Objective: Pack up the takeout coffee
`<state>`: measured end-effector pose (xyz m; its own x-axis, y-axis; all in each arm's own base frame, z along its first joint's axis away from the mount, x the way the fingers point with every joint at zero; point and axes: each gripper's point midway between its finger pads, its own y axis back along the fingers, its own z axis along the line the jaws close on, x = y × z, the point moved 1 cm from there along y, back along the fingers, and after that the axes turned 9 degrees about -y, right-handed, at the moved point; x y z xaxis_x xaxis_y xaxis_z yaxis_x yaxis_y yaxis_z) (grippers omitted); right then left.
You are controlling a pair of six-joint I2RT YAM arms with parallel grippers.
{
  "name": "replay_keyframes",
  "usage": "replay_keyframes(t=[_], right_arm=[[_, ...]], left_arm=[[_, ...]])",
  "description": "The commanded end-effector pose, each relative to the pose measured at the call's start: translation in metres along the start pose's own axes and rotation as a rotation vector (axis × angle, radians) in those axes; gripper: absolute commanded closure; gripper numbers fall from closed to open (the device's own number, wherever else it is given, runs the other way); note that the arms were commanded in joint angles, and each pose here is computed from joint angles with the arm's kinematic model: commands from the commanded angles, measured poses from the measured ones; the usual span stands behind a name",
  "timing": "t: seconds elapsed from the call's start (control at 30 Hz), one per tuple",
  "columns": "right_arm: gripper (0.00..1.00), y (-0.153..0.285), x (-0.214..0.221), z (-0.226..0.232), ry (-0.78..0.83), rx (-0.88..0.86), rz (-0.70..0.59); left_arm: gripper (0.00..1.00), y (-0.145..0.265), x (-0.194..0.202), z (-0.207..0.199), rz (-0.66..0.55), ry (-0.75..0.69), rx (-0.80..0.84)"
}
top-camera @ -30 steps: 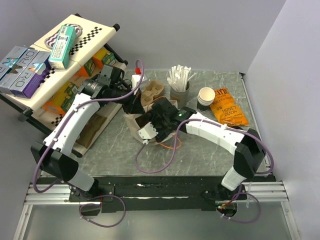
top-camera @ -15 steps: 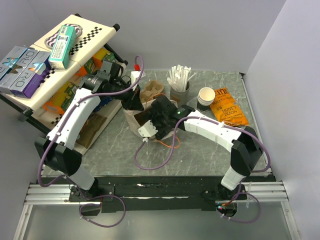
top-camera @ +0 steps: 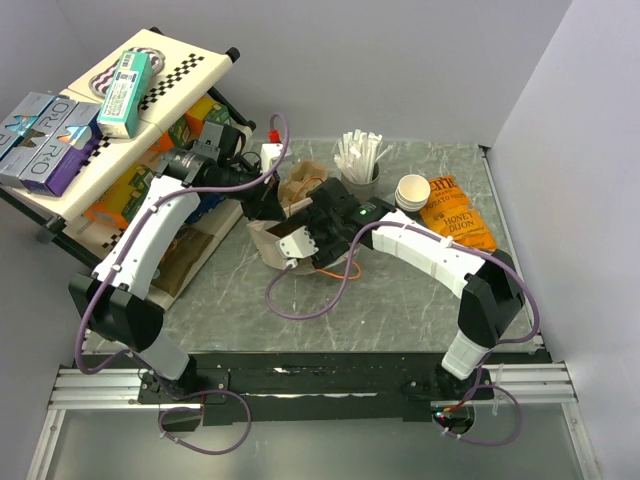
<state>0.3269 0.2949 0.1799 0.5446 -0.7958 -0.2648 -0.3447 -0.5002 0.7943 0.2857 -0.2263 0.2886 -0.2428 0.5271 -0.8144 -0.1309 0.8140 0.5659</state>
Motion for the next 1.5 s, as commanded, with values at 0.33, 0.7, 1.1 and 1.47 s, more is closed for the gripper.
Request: replay_keyframes(t=[0.33, 0.7, 1.1, 1.47], right_arm=[[1.0, 0.023, -0.002, -0.026, -0.143, 0.117, -0.125], [1.0, 0.025, -0.003, -0.021, -0.131, 0.11, -0.156], [1.0, 0.02, 0.015, -0.021, -0.081, 0.124, -0.058], [1.0, -0.006, 0.023, -0.02, -0.052, 0.07, 0.01]], left_arm=[[0.99, 0.002, 0.007, -0.005, 0.019, -0.025, 0.001], [0.99, 0.008, 0.011, -0.006, 0.052, -0.039, -0.009], [0.99, 0.012, 0.001, -0.007, 0.038, -0.047, -0.011], [0.99, 0.013, -0.012, -0.009, 0.016, -0.035, 0.03]])
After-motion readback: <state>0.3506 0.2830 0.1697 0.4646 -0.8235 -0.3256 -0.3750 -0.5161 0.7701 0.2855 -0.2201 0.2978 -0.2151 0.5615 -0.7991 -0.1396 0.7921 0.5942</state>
